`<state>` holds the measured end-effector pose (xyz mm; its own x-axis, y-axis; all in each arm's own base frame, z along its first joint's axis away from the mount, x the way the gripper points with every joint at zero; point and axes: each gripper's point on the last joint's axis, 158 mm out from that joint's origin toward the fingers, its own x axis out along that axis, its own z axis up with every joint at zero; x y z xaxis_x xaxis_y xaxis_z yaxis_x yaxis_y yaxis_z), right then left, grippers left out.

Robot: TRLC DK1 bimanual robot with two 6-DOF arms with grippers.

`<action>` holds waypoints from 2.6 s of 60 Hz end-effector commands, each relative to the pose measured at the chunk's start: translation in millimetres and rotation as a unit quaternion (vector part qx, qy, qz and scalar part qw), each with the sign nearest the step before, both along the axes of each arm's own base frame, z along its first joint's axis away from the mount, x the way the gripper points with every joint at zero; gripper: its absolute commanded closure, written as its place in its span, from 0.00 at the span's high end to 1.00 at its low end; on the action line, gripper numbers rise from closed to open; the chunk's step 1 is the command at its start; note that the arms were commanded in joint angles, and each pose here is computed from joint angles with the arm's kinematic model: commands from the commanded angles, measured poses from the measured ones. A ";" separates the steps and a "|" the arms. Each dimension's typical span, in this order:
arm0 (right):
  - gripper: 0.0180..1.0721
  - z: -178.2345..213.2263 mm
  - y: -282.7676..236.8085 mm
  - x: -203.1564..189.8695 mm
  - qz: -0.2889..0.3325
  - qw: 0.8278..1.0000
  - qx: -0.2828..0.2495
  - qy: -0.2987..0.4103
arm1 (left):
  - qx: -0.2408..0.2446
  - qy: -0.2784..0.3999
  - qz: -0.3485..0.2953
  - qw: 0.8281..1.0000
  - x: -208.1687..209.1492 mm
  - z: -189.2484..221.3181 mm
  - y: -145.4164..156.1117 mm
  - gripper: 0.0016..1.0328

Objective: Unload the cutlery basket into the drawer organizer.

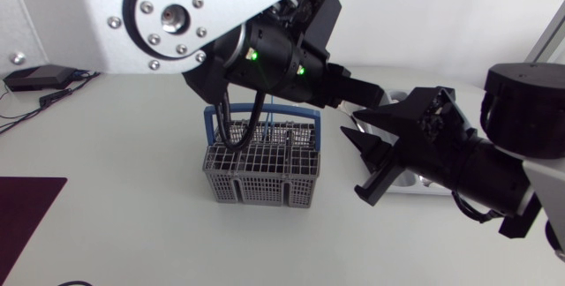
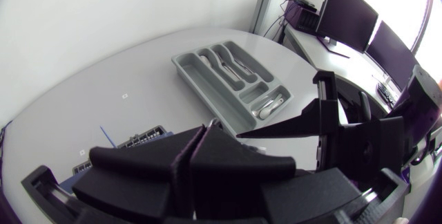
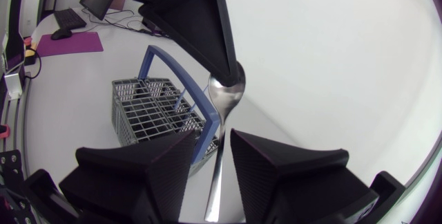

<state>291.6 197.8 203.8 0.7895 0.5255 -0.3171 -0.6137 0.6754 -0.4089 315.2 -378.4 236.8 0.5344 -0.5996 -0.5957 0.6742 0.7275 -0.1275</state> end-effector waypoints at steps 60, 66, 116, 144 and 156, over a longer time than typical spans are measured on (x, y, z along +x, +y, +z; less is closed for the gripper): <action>0.05 -9.6 -11.9 -14.8 0.020 0.999 -0.011 0.033 | -0.050 -0.018 0.022 0.998 17.3 43.1 11.7 0.86; 0.05 -16.3 -27.0 -20.3 0.030 0.998 -0.018 0.043 | -0.049 -0.029 0.027 0.998 20.7 50.4 21.8 0.90; 0.05 -135.0 -226.8 16.2 0.088 0.972 -0.123 0.182 | 0.118 -0.040 0.060 0.990 37.6 -30.0 137.7 0.95; 0.06 -200.9 -287.2 40.3 0.082 0.940 -0.251 0.215 | 0.165 -0.020 0.056 0.984 19.4 -68.8 172.3 0.95; 0.06 -215.3 -288.5 47.8 0.076 0.934 -0.280 0.210 | 0.181 -0.012 0.045 0.982 9.5 -82.8 175.0 0.95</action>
